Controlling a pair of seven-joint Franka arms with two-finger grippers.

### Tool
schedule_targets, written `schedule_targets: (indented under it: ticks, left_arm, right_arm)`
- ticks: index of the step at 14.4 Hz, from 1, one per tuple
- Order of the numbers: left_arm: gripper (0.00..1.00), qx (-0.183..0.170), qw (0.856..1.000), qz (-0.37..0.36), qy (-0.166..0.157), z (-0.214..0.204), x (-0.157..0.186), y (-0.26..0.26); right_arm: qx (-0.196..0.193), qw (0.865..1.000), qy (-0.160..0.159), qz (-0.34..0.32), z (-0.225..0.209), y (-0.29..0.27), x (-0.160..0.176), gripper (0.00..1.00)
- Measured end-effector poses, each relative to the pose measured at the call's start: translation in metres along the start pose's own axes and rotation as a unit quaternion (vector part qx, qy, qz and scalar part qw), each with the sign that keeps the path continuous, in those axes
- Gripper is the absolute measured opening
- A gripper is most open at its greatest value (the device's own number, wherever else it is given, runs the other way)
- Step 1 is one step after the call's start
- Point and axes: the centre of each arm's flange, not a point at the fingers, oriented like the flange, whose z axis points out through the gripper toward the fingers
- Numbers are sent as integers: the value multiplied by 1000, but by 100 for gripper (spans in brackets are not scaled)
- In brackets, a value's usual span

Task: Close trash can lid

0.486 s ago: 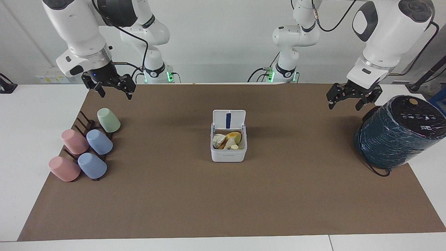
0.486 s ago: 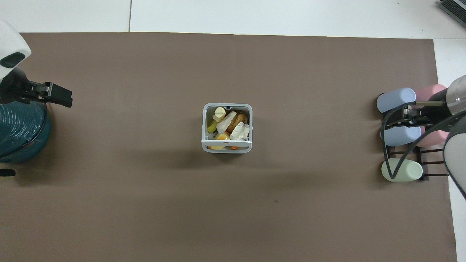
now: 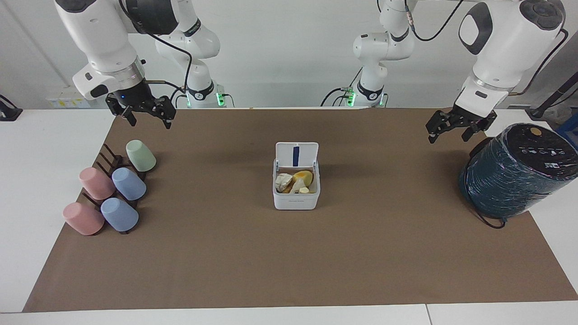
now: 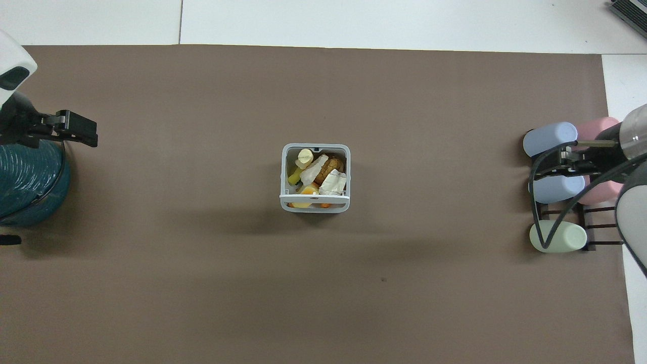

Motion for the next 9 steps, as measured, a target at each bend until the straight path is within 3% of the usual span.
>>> schedule_targets:
  ticks: [2, 3, 7, 9]
  left_arm:
    - [100, 0, 1000, 2, -8, 6, -4, 4]
    - [92, -4, 1000, 7, -16, 11, -9, 12]
    - [41, -8, 996, 45, -74, 51, -65, 107]
    - [35, -4, 995, 38, -87, 63, -109, 177]
  right_arm:
    - [0, 1000, 0, 0, 0, 0, 0, 100]
    - [0, 1000, 0, 0, 0, 0, 0, 100]
    - [0, 1000, 0, 0, 0, 0, 0, 100]
    - [0, 1000, 0, 0, 0, 0, 0, 100]
